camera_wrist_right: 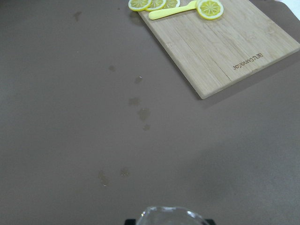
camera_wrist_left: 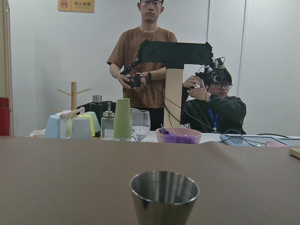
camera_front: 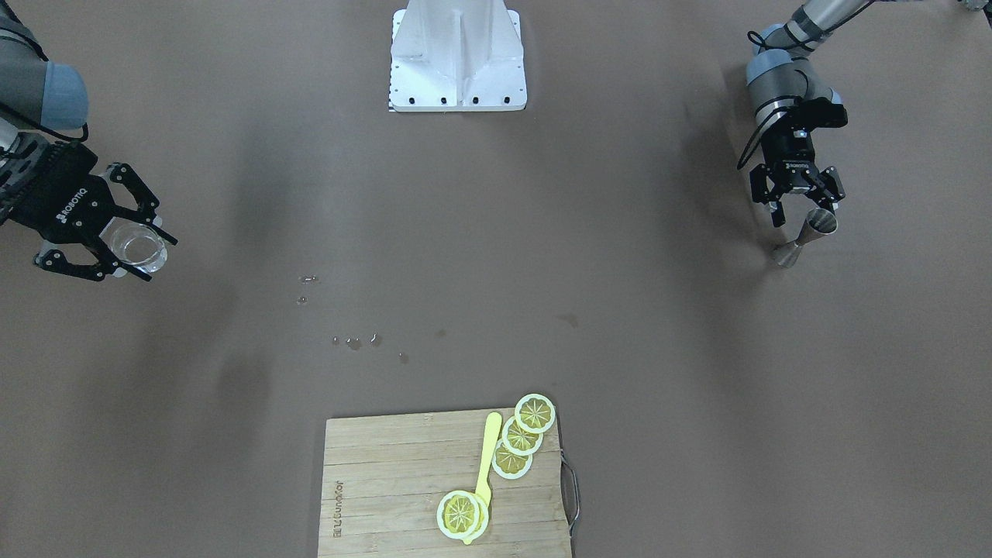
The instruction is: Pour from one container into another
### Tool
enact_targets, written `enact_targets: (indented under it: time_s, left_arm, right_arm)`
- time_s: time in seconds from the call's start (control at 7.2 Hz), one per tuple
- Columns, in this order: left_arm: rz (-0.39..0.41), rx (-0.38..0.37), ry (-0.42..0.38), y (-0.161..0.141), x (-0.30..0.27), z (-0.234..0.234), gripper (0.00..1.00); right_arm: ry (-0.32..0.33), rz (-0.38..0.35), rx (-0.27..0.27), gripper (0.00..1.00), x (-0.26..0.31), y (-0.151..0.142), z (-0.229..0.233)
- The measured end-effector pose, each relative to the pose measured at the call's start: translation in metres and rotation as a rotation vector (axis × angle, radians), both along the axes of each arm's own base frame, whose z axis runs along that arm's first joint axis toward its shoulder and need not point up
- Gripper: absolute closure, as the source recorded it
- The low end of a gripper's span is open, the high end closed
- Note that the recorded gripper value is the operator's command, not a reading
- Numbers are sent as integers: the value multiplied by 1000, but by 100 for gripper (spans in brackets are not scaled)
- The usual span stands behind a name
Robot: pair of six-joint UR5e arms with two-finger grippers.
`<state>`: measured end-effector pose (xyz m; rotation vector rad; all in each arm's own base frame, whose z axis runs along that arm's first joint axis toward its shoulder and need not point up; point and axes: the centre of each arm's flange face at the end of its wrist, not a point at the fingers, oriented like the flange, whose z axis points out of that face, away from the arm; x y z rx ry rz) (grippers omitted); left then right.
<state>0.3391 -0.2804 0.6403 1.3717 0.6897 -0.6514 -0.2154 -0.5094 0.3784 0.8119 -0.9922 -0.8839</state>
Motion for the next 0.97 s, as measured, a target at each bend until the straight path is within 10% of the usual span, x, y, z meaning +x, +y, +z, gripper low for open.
enact_targets:
  time_s: [0.97]
  left_arm:
    - [-25,-36,1,-9,6,5,11]
  right_arm:
    - [58,-19,-64,100,-16,16,-28]
